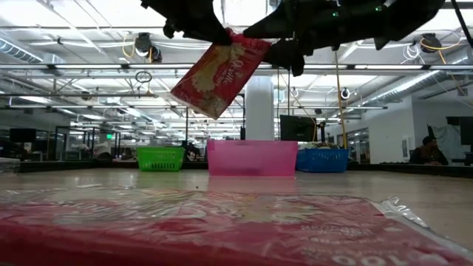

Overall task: Pick & Place Food Item
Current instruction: Put the left red popcorn bag into the red bin

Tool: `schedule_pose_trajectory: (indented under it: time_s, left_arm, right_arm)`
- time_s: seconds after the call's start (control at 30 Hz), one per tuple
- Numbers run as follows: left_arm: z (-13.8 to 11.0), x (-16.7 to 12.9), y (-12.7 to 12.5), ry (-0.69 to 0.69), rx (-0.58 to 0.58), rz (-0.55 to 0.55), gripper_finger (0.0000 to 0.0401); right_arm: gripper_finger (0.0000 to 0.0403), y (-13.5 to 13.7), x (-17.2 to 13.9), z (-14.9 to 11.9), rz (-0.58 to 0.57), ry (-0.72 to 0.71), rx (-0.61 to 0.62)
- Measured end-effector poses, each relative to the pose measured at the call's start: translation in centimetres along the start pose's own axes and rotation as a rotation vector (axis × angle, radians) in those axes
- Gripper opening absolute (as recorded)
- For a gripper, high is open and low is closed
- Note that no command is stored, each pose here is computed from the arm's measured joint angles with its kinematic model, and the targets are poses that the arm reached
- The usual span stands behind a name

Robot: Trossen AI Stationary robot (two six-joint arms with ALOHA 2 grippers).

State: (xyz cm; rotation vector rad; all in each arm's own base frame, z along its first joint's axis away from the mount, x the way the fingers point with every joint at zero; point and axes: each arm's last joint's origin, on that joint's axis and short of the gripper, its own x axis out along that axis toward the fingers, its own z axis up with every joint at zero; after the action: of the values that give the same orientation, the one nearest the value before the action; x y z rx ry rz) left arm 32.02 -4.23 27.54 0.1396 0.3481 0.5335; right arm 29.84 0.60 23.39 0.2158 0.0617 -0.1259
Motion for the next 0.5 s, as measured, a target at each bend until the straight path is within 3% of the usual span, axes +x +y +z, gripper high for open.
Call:
schedule_pose_trajectory:
  time_s: [0.17,0.43,0.5]
  left_arm:
    - [-0.09,0.00,0.01,0.010,0.000,0.003,0.0002]
    - [-0.22,0.00,0.05,0.021,-0.011,0.006,0.0002]
    - [-0.19,-0.02,0.00,0.019,-0.013,-0.001,0.0006]
  right_arm:
    - [0.0197,-0.03,0.18,0.25,-0.016,0.050,-0.007]
    - [0.0035,0.02,0.05,0.53,-0.013,0.038,-0.005]
    - [0.0010,0.05,0.04,0.46,-0.001,0.047,-0.013]
